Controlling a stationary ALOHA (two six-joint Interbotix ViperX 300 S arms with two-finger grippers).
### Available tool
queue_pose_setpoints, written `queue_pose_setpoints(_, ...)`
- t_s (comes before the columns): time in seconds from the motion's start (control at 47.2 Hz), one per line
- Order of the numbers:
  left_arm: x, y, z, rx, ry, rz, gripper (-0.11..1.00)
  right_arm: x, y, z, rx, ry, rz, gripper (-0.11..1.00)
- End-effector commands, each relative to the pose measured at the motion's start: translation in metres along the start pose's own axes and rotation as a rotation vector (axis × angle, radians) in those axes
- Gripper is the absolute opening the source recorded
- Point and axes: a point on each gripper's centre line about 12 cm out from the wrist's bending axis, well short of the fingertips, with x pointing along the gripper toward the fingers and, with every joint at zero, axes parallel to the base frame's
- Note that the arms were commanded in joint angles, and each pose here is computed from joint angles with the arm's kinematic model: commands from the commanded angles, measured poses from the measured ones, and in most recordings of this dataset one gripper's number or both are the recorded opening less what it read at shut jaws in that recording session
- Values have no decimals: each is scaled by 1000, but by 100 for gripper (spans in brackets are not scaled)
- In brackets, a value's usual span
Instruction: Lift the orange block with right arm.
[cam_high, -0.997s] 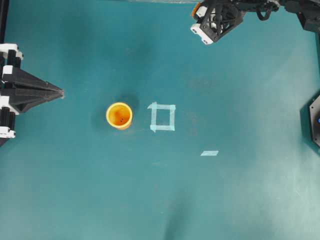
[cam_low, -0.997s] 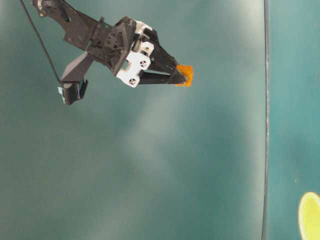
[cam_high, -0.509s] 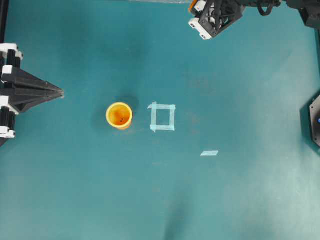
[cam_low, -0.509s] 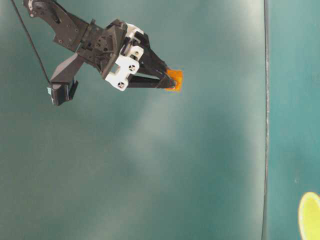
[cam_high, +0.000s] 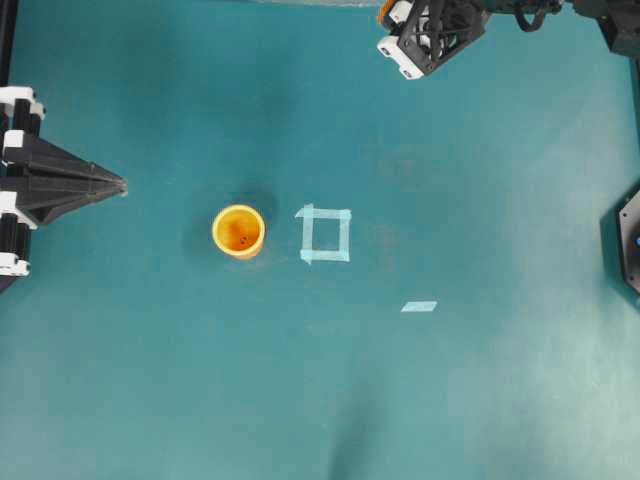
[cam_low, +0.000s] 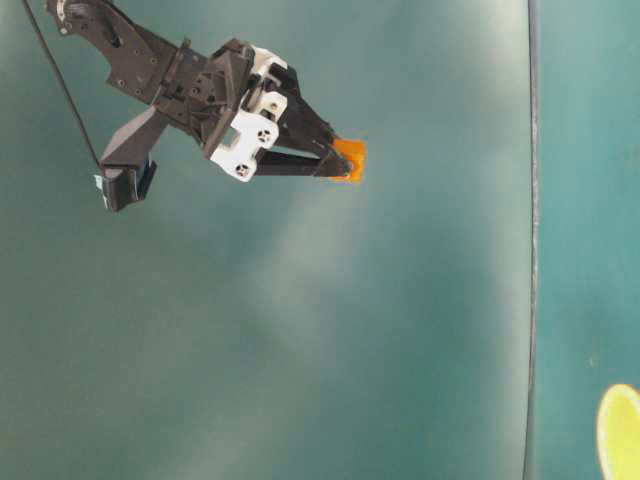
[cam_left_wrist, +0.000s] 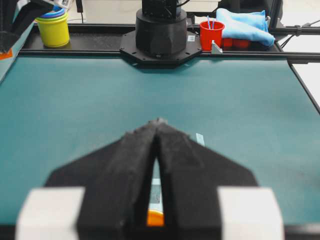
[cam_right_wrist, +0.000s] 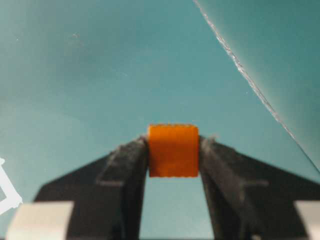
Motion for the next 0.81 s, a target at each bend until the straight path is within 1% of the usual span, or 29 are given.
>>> queue_pose_setpoints(0.0,2,0,12,1,-28,1,-1,-21,0,13,8,-62,10,40)
queue_pose_setpoints(0.254,2,0,11,3,-23,1,-1,-21,0,10,7,-43,5,40)
queue_pose_setpoints(0.785,2,0,11,3,-23,1,-1,-20,-1,10,8,-43,4,40)
